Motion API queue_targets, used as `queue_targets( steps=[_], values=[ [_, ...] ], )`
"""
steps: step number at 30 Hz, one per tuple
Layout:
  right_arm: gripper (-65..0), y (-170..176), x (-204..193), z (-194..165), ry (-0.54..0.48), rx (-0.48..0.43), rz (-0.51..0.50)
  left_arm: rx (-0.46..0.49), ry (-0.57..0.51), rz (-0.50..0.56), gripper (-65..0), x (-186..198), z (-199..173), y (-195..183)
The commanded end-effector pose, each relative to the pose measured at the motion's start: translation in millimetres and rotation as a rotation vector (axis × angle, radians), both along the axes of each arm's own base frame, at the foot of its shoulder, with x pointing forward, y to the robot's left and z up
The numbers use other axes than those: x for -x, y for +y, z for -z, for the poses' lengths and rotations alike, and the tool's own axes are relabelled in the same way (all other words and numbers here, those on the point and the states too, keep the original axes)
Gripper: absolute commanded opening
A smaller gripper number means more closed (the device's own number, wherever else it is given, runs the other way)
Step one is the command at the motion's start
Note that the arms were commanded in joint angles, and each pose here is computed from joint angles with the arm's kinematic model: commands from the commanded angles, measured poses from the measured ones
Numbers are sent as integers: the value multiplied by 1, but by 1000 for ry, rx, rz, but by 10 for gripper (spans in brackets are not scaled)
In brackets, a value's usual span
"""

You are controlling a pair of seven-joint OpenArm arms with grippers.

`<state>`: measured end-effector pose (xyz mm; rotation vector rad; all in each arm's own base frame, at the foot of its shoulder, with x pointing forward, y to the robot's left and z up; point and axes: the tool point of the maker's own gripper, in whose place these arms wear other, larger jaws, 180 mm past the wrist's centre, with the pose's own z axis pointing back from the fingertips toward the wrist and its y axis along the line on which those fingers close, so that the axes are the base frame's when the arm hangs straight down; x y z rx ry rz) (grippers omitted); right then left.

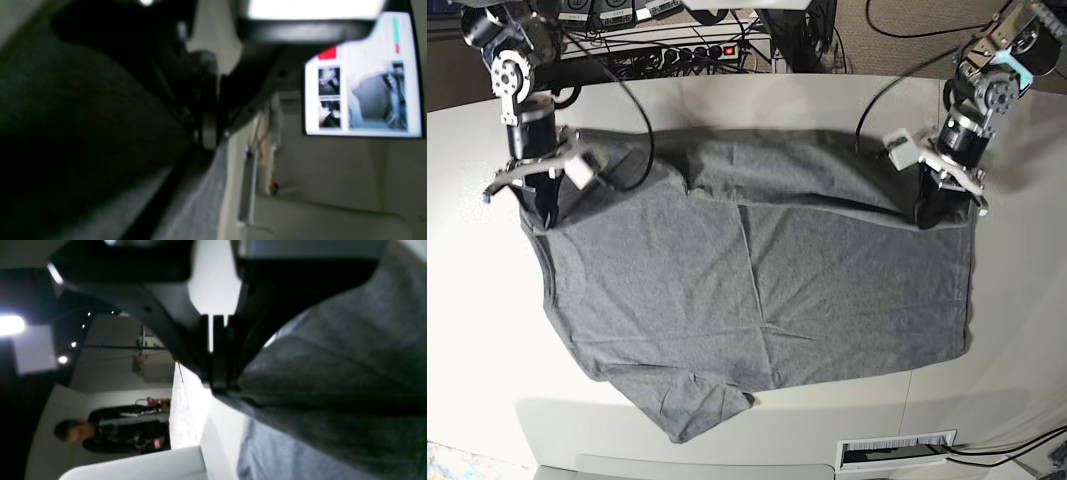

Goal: Fold the T-shirt properly
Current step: 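Lift the shoulder edge with both grippers and shake the shirt flat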

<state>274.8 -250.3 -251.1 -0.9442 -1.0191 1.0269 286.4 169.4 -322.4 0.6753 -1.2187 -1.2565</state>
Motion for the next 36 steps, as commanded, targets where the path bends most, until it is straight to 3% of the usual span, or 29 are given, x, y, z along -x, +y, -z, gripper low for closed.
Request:
queue_targets(
  steps=[1, 20, 27, 32, 34, 36],
  values=[
    [-650, -2, -10, -15, -56, 10, -11, 6, -49, -13, -650, -10, -12, 4],
    [-650, -49, -76, -17, -89, -79, 104, 95, -43, -87, -650, -50, 13, 11],
    [-650, -34, -93, 16, -38, -143, 121, 101, -41, -100, -650, -55, 15, 14],
    [-650, -40, -102, 26, -33, -94, 187, 108, -36, -107, -650, -55, 16, 15],
    [-616, -43, -102, 24, -37, -85, 202, 108, -35, -109, -546, -55, 16, 16],
    [-497, -45, -102, 24, -36, -83, 213, 107, -32, -112, -456, -54, 17, 16]
  ],
)
